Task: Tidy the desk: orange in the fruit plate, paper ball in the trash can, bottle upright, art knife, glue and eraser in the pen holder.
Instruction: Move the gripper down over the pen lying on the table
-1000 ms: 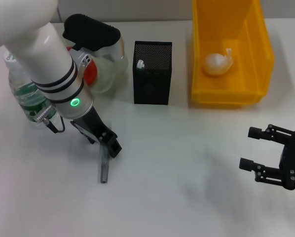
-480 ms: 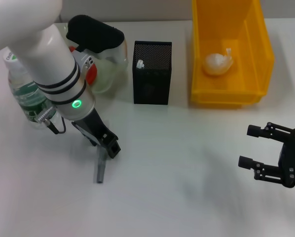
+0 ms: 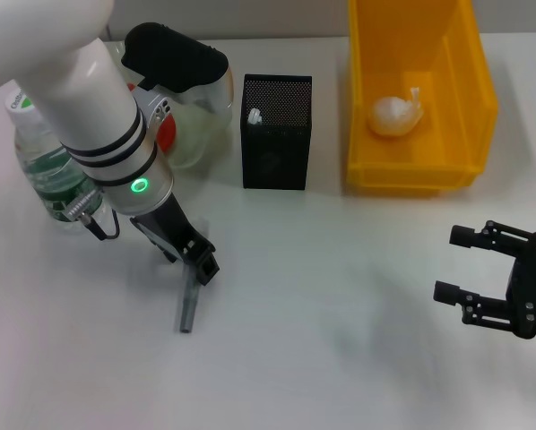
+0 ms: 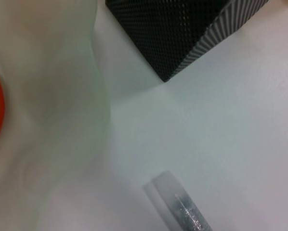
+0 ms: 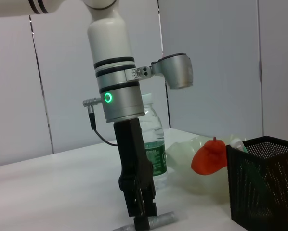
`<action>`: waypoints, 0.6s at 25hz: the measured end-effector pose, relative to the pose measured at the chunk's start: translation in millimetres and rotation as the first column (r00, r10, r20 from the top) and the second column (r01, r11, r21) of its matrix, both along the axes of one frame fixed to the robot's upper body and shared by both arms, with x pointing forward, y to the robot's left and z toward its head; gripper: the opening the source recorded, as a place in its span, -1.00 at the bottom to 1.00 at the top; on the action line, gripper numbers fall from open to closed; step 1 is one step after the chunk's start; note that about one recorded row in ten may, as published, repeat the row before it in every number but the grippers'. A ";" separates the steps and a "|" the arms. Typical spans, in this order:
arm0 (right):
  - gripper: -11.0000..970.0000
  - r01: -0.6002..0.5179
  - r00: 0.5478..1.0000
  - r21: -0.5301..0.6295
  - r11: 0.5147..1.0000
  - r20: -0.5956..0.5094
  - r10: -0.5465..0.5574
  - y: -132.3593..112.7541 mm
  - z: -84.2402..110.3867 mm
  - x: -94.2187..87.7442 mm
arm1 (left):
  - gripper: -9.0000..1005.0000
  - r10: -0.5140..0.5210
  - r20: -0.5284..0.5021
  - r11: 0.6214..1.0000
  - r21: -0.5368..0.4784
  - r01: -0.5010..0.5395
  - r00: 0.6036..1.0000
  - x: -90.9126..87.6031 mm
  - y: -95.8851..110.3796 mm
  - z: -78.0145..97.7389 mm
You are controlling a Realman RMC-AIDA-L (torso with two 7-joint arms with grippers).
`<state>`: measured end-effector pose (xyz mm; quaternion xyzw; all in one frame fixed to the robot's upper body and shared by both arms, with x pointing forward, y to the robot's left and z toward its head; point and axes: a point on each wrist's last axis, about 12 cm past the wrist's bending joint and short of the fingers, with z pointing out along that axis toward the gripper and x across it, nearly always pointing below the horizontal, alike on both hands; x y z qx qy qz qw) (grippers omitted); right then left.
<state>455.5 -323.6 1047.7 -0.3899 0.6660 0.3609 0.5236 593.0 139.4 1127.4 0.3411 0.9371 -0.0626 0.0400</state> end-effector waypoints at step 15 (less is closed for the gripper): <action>0.56 0.002 1.000 0.000 1.000 0.004 -0.002 -0.7 1.4 2.2 | -0.23 -0.011 0.001 1.000 0.005 0.011 1.000 -0.1 0.7 -1.9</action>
